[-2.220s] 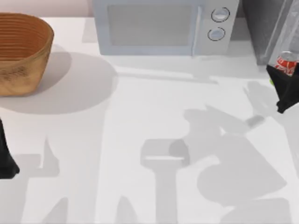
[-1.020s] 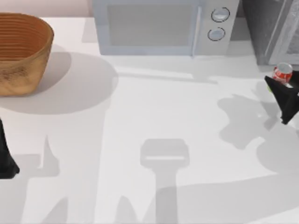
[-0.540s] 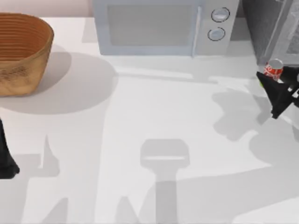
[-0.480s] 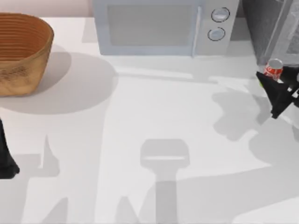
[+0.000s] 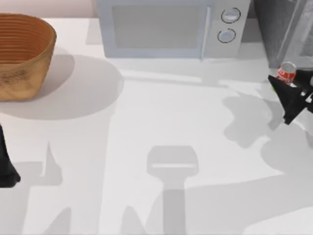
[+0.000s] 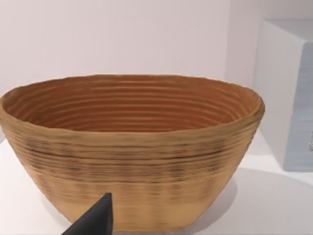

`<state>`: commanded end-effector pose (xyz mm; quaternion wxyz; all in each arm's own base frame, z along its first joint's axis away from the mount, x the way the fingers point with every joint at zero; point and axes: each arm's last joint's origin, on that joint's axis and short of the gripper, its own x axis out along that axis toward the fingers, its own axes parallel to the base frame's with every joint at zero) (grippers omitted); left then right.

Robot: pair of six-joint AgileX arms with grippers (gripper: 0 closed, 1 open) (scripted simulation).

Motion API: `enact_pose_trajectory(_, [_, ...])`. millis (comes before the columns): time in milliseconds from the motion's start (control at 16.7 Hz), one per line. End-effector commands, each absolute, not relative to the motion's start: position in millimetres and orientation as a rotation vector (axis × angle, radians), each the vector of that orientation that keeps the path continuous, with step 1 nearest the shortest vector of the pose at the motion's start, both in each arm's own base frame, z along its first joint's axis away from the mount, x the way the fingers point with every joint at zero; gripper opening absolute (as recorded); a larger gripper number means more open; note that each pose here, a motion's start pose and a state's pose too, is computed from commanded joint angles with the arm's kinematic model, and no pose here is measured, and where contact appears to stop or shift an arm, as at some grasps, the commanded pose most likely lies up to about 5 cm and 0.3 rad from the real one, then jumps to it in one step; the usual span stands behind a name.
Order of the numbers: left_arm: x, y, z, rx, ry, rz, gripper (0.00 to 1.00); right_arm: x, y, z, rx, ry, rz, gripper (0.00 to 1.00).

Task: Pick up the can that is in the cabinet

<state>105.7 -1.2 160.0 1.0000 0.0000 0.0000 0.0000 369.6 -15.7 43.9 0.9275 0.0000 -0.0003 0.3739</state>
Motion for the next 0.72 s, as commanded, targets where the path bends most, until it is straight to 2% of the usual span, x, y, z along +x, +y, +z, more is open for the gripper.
enact_pose_trajectory(420, [105.7, -1.2, 160.0, 0.0, 0.0, 0.0, 1.0, 369.6, -15.7, 43.9, 0.0, -0.001, 0.767, 0.98])
enact_pose_trajectory(720, [105.7, -1.2, 160.0, 0.0, 0.0, 0.0, 1.0, 369.6, -15.7, 43.9, 0.0, -0.001, 0.767, 1.0])
